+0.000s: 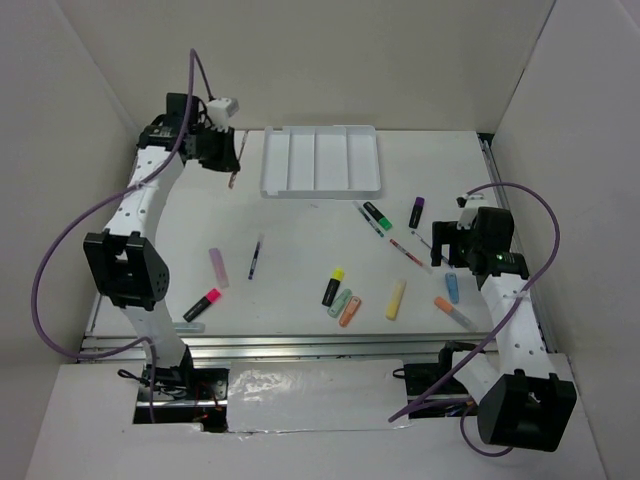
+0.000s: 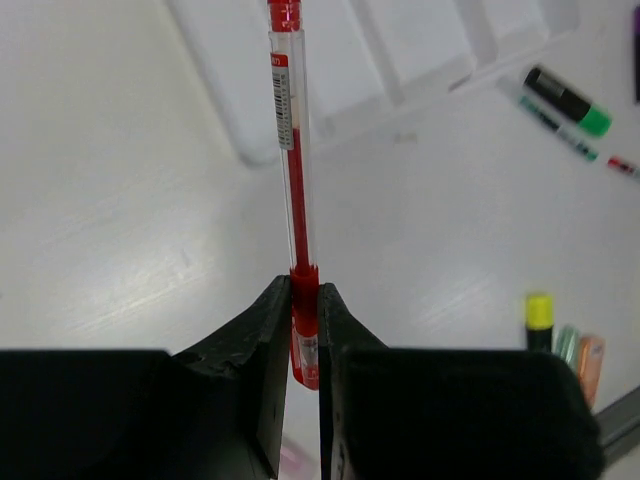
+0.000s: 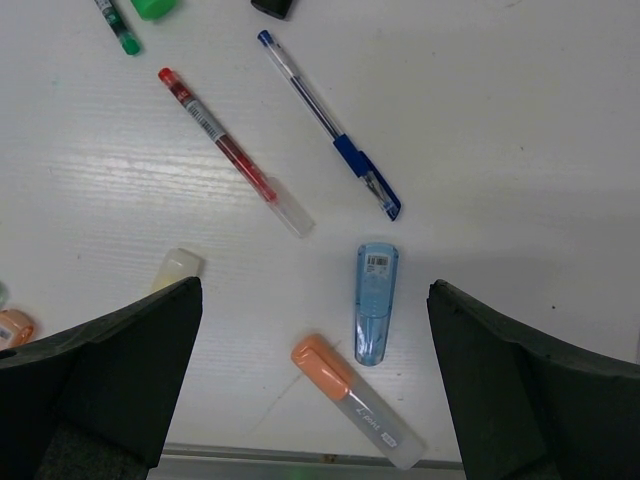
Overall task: Sort the stationery into containers
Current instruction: Place the pen in the storage box.
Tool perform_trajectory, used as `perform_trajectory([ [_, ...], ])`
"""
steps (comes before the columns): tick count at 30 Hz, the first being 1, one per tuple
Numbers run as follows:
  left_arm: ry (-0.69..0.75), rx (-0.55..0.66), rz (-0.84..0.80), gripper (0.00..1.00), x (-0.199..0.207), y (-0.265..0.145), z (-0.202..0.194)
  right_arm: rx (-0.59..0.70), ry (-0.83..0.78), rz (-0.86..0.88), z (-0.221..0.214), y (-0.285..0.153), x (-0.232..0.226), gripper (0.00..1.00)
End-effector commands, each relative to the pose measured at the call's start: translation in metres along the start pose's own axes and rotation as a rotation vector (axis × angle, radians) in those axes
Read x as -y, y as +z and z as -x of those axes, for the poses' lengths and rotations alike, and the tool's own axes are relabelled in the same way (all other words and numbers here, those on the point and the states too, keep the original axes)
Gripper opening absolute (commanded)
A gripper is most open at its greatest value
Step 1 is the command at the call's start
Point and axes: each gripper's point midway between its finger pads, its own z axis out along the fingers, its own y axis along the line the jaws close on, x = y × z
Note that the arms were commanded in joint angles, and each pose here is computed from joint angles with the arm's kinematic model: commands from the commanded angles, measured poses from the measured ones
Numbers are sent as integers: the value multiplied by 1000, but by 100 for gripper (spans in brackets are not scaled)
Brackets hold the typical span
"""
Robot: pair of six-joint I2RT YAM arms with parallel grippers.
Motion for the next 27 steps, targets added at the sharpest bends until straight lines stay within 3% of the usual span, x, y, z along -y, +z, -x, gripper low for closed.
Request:
perform_trajectory([
  [1, -151, 184, 104, 0, 19, 16, 65, 17, 12, -4, 4, 2, 2, 100],
  [4, -143, 236, 103, 0, 30, 25, 98, 4, 15, -6, 2, 4, 4, 100],
  [6, -166, 177, 102, 0, 24, 62, 89, -3, 19, -6, 0, 5, 4, 100],
  [12, -94, 238, 164, 0, 11, 114, 101, -10, 22, -20, -1, 6, 7, 100],
  [16, -2, 229, 231, 0, -7, 165, 88, -44, 23, -17, -5, 13, 8, 100],
  [27, -16, 189, 267, 9, -23, 216, 59, -67, 23, 7, -6, 16, 5, 100],
])
